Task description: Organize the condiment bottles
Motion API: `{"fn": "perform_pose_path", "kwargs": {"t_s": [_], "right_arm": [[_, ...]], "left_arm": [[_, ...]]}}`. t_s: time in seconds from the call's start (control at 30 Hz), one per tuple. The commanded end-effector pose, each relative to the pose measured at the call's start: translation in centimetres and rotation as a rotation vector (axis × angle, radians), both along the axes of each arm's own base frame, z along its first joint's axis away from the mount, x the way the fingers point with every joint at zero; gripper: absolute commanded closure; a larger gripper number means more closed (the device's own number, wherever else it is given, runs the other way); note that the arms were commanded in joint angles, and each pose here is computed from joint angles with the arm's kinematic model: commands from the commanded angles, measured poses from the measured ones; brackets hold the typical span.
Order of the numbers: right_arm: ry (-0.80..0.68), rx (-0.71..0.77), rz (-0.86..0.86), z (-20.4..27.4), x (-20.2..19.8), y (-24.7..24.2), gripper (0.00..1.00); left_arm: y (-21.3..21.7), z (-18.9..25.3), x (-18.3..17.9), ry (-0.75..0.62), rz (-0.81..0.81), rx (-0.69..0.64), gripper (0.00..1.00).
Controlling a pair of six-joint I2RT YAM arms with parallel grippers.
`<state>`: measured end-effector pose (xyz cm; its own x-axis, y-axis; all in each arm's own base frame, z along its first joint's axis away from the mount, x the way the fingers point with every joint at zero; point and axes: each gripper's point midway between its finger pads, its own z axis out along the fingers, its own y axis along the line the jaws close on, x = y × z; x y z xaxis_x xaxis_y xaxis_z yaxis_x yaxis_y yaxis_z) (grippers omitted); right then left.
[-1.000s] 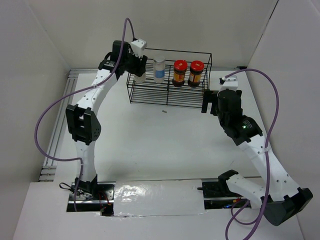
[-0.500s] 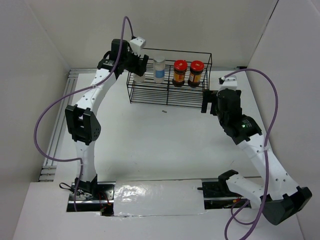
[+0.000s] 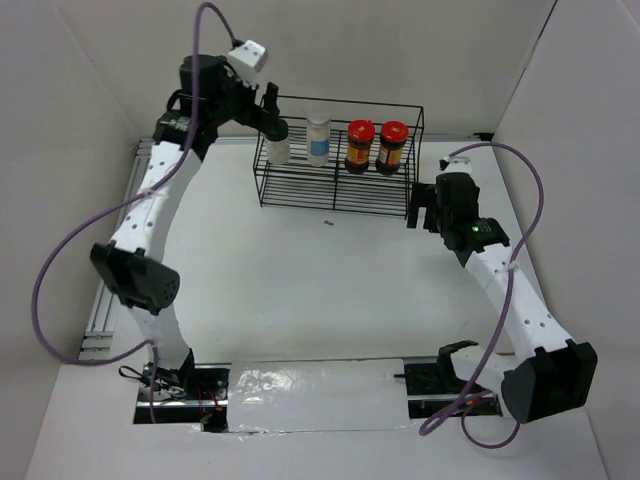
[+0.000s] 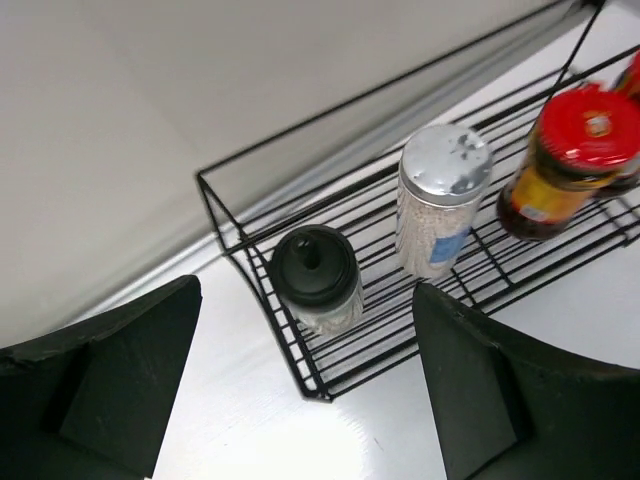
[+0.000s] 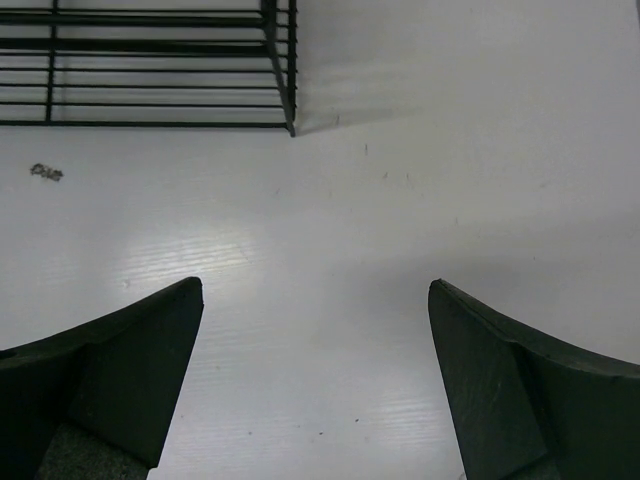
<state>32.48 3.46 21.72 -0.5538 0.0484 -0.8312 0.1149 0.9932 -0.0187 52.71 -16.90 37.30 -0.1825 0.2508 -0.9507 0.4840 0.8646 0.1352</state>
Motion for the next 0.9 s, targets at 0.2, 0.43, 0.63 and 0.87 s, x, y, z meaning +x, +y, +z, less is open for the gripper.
{"fn": "perform_pose_path", "kwargs": {"t_s": [0.2, 0.43, 0.63, 0.87], "right_arm": [[0.111, 0.203, -0.180, -6.5, 0.5, -4.1, 0.00], [0.198, 0.273, -0.440, -8.9, 0.4, -7.3, 0.00], [0.252, 0.235, -0.459, -9.5, 0.9, -7.1, 0.00], [0.225, 0.245, -0.437, -9.1, 0.7, -6.6, 0.00]], "left_arm": [[14.8, -1.6, -10.0, 0.119, 0.170, -0.102, 0.01], [19.9, -14.2, -16.6, 0.371, 0.289, -0.203, 0.01], [20.5, -19.3, -19.3, 0.442, 0.290, -0.261, 0.01], [20.5, -18.7, -18.7, 0.481, 0.274, -0.297, 0.01]]}}
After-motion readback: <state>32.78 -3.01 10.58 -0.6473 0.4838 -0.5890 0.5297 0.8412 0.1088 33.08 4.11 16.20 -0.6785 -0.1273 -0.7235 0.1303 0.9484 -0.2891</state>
